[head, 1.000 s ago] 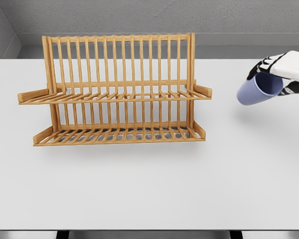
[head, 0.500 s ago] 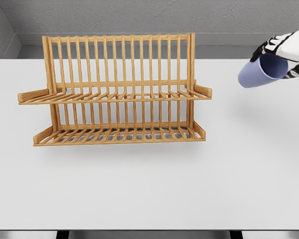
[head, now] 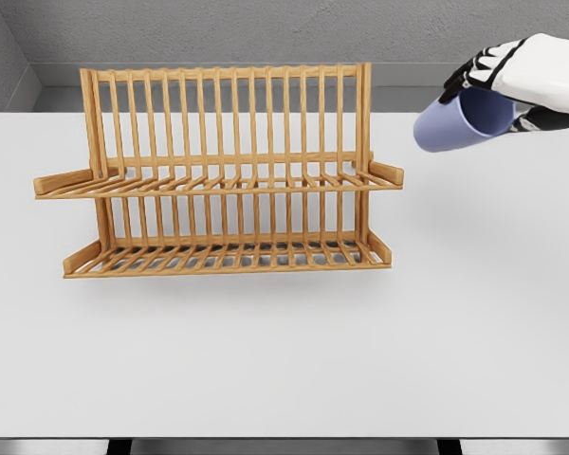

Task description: Right arm put cup on second shelf

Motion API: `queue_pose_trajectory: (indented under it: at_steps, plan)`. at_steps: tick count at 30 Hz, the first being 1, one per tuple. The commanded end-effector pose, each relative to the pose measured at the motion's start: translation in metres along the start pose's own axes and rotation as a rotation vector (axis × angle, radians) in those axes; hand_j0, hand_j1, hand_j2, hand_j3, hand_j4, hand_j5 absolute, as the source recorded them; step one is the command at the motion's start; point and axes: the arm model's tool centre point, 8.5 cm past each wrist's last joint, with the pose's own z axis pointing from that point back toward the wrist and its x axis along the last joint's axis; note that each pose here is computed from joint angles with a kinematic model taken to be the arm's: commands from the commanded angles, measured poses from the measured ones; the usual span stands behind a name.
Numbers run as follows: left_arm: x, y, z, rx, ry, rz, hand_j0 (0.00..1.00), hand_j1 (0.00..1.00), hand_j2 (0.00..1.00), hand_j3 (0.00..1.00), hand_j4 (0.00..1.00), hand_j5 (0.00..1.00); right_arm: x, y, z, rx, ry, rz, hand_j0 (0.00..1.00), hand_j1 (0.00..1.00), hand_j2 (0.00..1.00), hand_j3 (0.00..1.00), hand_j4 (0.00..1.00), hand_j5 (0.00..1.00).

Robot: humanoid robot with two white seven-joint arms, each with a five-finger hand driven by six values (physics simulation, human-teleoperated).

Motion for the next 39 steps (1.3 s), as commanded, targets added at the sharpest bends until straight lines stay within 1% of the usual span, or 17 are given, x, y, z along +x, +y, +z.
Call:
queue_pose_trajectory:
  at_steps: [1, 3, 6, 8, 14, 15, 17, 23, 29, 34, 39]
  plan:
    - [0.000, 0.000, 0.000, 0.000, 0.001, 0.000, 1.00, 1.00, 1.00, 1.00, 1.00, 1.00, 0.006, -0.001, -0.006, -0.016, -0.023, -0.003, 0.61, 0.61, 0.61, 0.61, 0.61, 0.61]
    - [0.000, 0.000, 0.000, 0.000, 0.001, 0.000, 1.00, 1.00, 1.00, 1.00, 1.00, 1.00, 0.015, -0.006, -0.009, -0.023, -0.044, 0.015, 0.61, 0.61, 0.61, 0.61, 0.61, 0.61]
    - [0.000, 0.000, 0.000, 0.000, 0.001, 0.000, 1.00, 1.00, 1.00, 1.00, 1.00, 1.00, 0.016, -0.006, -0.009, -0.025, -0.049, 0.017, 0.61, 0.61, 0.61, 0.61, 0.61, 0.61]
    - [0.000, 0.000, 0.000, 0.000, 0.001, 0.000, 1.00, 1.00, 1.00, 1.00, 1.00, 1.00, 0.025, -0.010, -0.011, -0.031, -0.072, 0.036, 0.61, 0.61, 0.61, 0.61, 0.61, 0.61]
    - [0.000, 0.000, 0.000, 0.000, 0.001, 0.000, 1.00, 1.00, 1.00, 1.00, 1.00, 1.00, 0.029, -0.012, -0.014, -0.033, -0.085, 0.044, 0.61, 0.61, 0.61, 0.61, 0.61, 0.61]
    - [0.000, 0.000, 0.000, 0.000, 0.001, 0.000, 1.00, 1.00, 1.00, 1.00, 1.00, 1.00, 0.032, -0.012, -0.020, -0.048, -0.101, 0.036, 0.61, 0.61, 0.61, 0.61, 0.61, 0.61]
    - [0.000, 0.000, 0.000, 0.000, 0.001, 0.000, 1.00, 1.00, 1.00, 1.00, 1.00, 1.00, 0.035, -0.013, -0.024, -0.054, -0.112, 0.037, 0.61, 0.61, 0.61, 0.61, 0.61, 0.61]
    - [0.000, 0.000, 0.000, 0.000, 0.001, 0.000, 1.00, 1.00, 1.00, 1.00, 1.00, 1.00, 0.041, -0.010, -0.035, -0.046, -0.144, 0.032, 0.61, 0.61, 0.61, 0.61, 0.61, 0.61]
    - [0.000, 0.000, 0.000, 0.000, 0.001, 0.000, 1.00, 1.00, 1.00, 1.00, 1.00, 1.00, 0.048, 0.000, -0.043, -0.014, -0.172, 0.019, 0.61, 0.61, 0.61, 0.61, 0.61, 0.61]
    - [0.000, 0.000, 0.000, 0.000, -0.001, 0.000, 1.00, 1.00, 1.00, 1.00, 1.00, 1.00, 0.053, -0.002, -0.052, -0.017, -0.197, 0.023, 0.61, 0.61, 0.61, 0.61, 0.61, 0.61]
    - [0.000, 0.000, 0.000, 0.000, 0.001, 0.000, 1.00, 1.00, 1.00, 1.00, 1.00, 1.00, 0.057, 0.003, -0.057, -0.001, -0.212, 0.018, 0.61, 0.61, 0.61, 0.61, 0.61, 0.61]
